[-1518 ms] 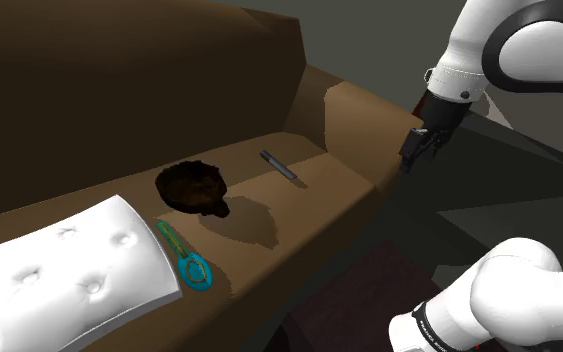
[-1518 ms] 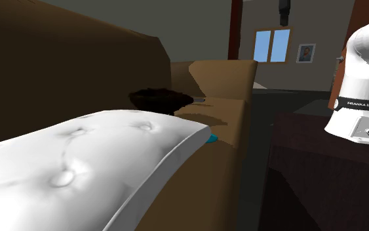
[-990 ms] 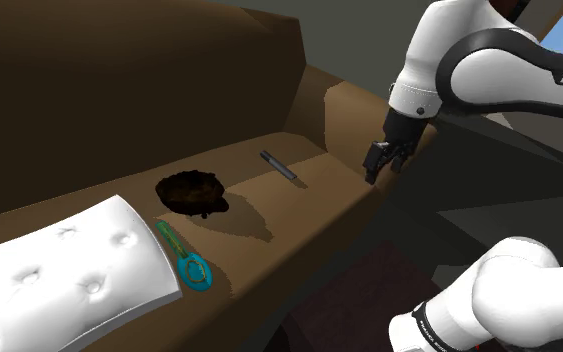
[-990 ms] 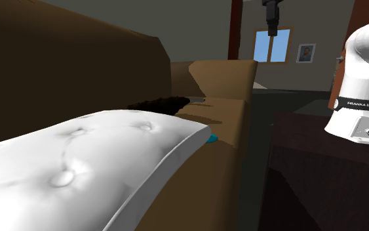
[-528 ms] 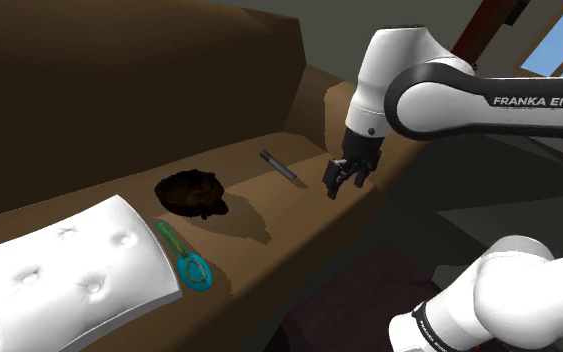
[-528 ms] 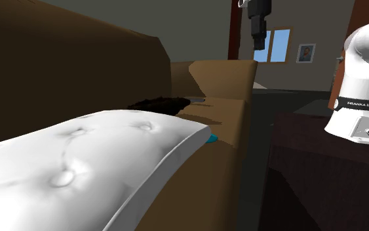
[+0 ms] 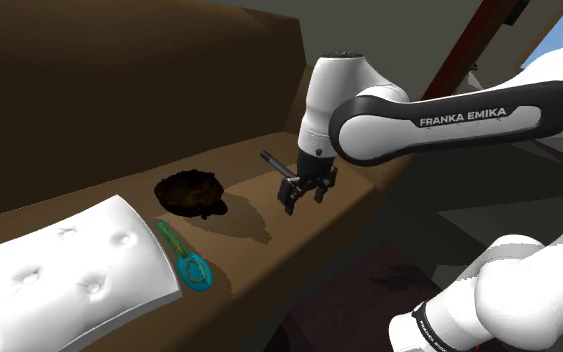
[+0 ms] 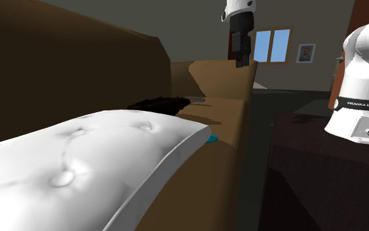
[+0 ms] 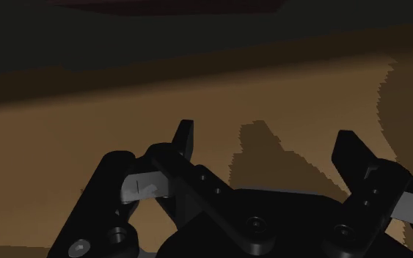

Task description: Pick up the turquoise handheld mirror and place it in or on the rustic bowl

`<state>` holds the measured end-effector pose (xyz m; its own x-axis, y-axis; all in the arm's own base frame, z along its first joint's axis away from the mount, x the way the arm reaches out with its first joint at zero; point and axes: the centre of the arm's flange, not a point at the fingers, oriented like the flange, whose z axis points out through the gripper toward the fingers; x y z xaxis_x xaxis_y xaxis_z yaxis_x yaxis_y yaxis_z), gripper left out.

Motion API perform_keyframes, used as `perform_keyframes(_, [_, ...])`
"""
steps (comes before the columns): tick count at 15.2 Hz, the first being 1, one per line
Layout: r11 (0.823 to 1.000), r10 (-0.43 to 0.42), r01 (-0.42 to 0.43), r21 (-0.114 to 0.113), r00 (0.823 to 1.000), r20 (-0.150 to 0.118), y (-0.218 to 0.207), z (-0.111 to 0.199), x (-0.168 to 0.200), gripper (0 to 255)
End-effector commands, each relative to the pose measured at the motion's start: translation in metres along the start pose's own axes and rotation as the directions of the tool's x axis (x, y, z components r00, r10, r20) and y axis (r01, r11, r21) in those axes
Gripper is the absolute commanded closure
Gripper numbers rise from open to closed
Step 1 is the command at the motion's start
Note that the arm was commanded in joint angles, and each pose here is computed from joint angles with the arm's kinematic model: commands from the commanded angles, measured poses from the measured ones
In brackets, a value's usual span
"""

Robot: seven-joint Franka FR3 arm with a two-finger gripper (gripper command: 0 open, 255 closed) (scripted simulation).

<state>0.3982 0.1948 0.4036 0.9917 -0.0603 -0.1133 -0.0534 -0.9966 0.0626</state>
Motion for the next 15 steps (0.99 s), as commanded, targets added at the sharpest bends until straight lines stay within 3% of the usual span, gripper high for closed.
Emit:
perform_keyframes(1, [1.0, -0.001, 0.001, 0.009, 1.0, -0.001, -0.021, 0.01, 0.012, 0])
perform_keyframes(15, [0.998, -0.01, 0.01, 0.056, 1.0, -0.001, -0.163, 0.09, 0.086, 0])
